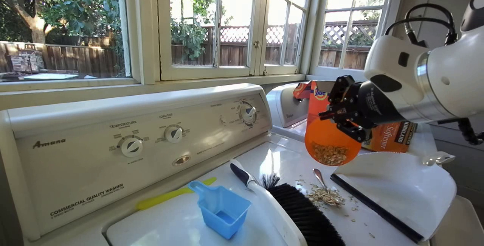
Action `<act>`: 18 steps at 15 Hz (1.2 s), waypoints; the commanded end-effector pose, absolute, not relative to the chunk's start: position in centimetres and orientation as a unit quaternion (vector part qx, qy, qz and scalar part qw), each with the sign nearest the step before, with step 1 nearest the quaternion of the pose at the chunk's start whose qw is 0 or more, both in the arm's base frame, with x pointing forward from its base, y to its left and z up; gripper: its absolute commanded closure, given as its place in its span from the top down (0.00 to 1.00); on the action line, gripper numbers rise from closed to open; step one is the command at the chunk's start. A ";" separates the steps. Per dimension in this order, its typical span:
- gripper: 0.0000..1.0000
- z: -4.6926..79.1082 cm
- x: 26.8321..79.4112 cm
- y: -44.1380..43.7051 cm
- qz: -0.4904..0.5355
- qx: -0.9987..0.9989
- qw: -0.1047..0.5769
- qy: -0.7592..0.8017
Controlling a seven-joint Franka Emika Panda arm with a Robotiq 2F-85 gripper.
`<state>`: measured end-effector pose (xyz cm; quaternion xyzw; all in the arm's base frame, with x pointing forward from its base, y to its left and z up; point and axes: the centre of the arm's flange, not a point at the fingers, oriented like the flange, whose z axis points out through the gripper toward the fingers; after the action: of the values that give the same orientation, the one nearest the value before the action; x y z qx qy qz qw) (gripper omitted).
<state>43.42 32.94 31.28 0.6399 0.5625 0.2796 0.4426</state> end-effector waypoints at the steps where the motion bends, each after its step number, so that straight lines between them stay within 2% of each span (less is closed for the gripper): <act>1: 0.01 31.6 43.8 32.2 0.279 0.692 0.423 0.514; 9: 0.01 32.0 45.3 29.9 0.302 0.798 0.366 0.371; 18: 0.01 32.2 46.6 27.9 0.358 0.873 0.265 0.201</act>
<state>46.79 28.77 32.17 0.8516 0.2471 0.3457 0.3071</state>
